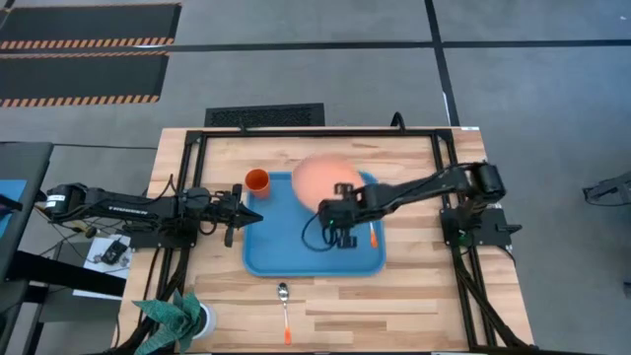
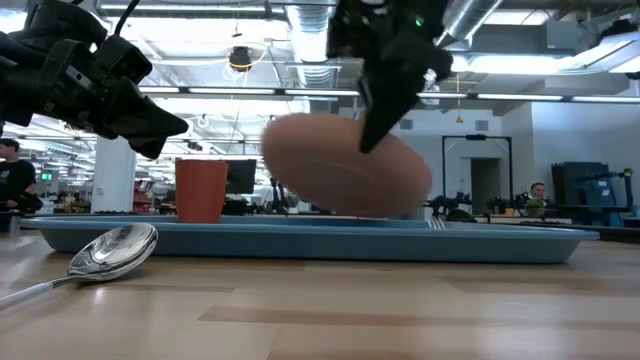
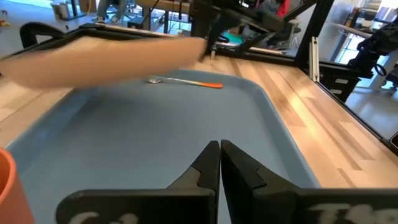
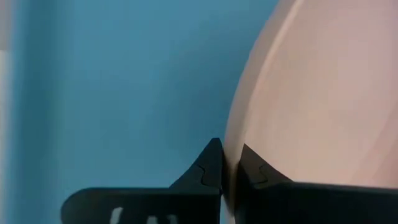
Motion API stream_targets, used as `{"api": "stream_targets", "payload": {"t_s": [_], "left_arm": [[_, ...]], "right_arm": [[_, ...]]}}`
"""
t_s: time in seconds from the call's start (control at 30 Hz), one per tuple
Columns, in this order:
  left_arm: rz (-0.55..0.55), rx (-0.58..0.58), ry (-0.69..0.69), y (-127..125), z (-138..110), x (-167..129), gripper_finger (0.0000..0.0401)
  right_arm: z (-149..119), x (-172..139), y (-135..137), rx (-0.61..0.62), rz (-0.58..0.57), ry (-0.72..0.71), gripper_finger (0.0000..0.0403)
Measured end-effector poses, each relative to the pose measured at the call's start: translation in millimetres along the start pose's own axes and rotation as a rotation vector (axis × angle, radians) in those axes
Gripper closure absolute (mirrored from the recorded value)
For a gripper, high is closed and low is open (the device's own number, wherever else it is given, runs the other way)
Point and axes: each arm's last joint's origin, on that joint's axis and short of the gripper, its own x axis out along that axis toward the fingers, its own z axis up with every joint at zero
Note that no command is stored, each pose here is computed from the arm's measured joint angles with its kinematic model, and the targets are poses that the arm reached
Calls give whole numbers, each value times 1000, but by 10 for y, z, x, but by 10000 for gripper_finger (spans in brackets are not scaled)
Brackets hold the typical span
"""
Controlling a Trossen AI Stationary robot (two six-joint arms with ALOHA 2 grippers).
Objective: Pick and place plate/cup/fork/spoon on tray
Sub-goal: Put the orange plate on the blue serving tray
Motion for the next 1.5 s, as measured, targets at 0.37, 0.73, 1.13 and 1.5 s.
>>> {"api": "stream_targets", "payload": {"t_s": [0.37, 0.73, 1.13, 1.5], "left_arm": [[0, 6, 2, 0, -2, 0, 401], [-1, 5, 7, 1, -8, 0, 401], [-6, 3, 8, -1, -8, 0, 401], [-6, -1, 9, -1, -10, 0, 401]], "right_arm": [[322, 173, 549, -207, 124, -28, 382], [421, 472, 746, -339, 123, 0, 382], [461, 496, 684, -386, 163, -38, 381], [472, 616, 629, -390, 214, -45, 381]]}}
